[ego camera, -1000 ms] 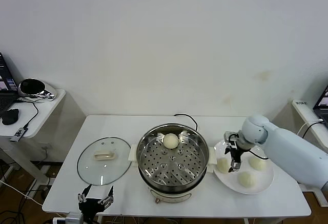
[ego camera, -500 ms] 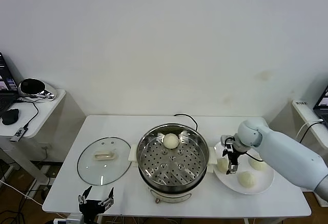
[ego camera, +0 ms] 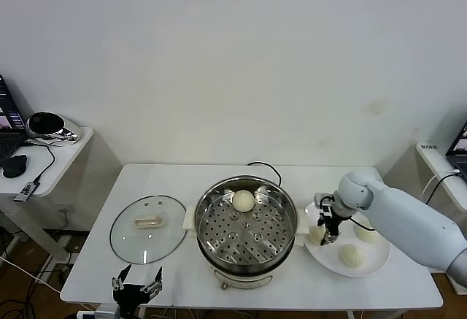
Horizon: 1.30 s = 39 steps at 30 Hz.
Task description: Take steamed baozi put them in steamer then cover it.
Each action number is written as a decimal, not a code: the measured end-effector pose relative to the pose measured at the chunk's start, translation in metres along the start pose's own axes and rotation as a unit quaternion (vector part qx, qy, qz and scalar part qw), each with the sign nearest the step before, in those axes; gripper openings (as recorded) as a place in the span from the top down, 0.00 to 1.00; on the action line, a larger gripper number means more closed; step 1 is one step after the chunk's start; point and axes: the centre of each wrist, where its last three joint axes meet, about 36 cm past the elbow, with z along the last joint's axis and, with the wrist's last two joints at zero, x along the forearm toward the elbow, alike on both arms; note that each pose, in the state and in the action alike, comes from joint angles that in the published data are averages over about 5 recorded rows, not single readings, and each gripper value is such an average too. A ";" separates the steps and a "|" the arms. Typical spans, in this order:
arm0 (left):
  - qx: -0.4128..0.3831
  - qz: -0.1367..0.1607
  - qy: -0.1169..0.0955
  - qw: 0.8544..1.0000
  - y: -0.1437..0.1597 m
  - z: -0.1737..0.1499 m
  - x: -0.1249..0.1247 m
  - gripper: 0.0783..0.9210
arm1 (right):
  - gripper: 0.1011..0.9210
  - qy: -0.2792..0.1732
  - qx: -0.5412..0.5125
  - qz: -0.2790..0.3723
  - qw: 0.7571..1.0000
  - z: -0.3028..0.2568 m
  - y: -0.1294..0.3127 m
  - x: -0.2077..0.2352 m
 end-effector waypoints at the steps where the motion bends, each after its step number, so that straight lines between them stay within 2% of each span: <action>1: 0.000 0.000 0.000 1.000 0.000 0.000 0.000 0.12 | 0.44 0.000 -0.001 0.000 1.000 0.001 0.000 0.002; 10: 0.001 0.003 -0.006 1.000 -0.003 -0.004 -0.001 0.12 | 0.44 -0.001 -0.006 0.004 1.000 0.009 -0.004 0.036; 17: 0.000 0.005 -0.014 1.000 -0.006 -0.009 -0.003 0.12 | 0.44 -0.010 0.007 0.022 1.000 -0.001 -0.017 0.106; 28: -0.008 -0.003 -0.023 1.000 -0.003 -0.019 0.001 0.12 | 0.44 -0.033 0.064 0.040 0.997 -0.067 -0.031 0.215; 33: -0.006 -0.008 -0.028 1.000 -0.003 -0.023 0.005 0.12 | 0.44 -0.053 0.095 0.031 0.994 -0.106 -0.034 0.238; 39: -0.004 -0.009 -0.037 0.999 -0.004 -0.028 0.009 0.12 | 0.44 -0.061 0.125 0.010 0.990 -0.156 -0.036 0.243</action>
